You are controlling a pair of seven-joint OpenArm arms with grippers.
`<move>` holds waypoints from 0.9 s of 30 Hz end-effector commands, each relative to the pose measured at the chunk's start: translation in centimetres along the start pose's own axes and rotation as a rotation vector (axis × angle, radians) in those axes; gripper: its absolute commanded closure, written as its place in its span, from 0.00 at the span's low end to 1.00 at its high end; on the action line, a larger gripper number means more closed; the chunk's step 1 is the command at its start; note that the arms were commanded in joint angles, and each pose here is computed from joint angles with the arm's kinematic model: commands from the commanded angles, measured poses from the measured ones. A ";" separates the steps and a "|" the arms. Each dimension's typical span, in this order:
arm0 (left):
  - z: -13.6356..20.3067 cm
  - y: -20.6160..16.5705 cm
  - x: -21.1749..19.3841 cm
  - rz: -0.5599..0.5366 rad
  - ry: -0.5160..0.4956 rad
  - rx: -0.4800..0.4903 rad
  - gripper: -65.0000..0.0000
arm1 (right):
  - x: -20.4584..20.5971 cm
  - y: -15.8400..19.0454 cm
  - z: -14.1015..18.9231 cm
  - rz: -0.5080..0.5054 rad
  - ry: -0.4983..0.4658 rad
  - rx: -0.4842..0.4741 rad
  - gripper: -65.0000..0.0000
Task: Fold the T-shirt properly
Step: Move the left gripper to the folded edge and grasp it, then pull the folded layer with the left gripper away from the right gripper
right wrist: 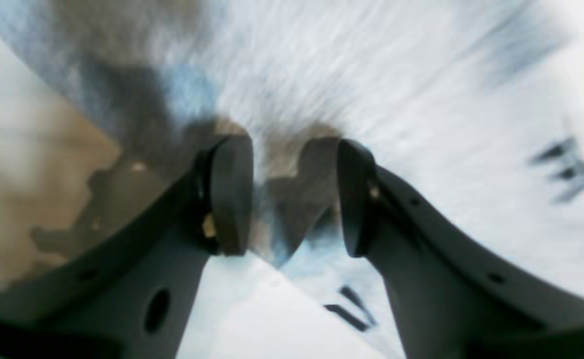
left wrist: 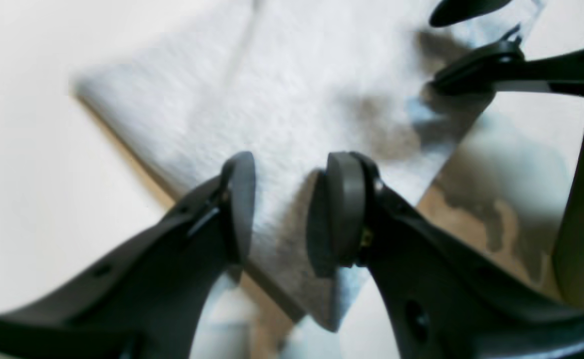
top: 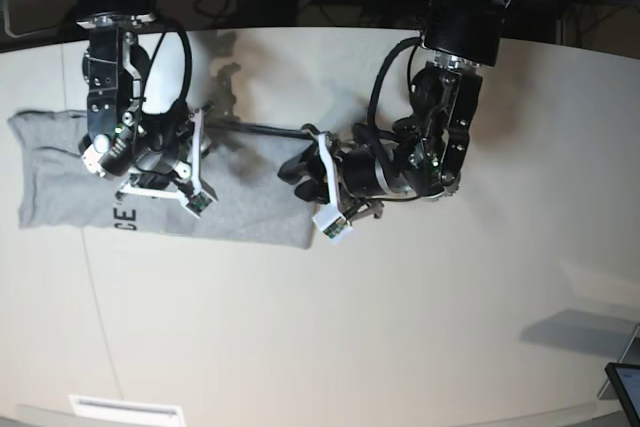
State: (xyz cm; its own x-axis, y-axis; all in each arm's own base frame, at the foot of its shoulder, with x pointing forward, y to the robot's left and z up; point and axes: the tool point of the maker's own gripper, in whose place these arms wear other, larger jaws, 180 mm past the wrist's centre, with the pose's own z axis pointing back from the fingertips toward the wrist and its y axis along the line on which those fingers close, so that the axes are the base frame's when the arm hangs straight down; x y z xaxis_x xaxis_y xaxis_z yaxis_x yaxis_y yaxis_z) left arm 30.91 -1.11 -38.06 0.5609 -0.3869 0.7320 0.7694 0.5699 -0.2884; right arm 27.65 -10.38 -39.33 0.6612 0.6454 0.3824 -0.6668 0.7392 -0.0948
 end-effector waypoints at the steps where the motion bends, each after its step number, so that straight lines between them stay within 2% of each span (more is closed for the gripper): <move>1: 0.2 0.0 1.6 -0.016 -0.052 -0.009 0.63 | 0.7 -0.5 0.3 0.002 -0.028 -0.011 0.59; 14: 1.1 2.4 -3.1 -0.064 0.103 0.095 0.63 | 0.1 0.3 -0.2 -0.005 -0.039 0.011 0.59; 19: 1.4 2.6 -2.3 -0.076 0.085 0.105 0.63 | 0.7 -0.2 0.6 0.008 -0.060 -0.013 0.59; 27: 3.0 1.0 2.8 -0.195 -0.033 0.124 0.63 | 2.7 -3.1 4.1 0.068 -0.130 -0.138 0.59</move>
State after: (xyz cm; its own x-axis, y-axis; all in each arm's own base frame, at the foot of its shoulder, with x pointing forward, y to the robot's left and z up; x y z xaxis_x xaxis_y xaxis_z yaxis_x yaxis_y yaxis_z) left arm 31.56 1.15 -36.07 0.4306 -0.5026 0.7496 0.8102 0.5812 -0.0757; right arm 29.25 -11.55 -35.45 0.5807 0.6709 0.4611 -0.6591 0.7199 -0.2173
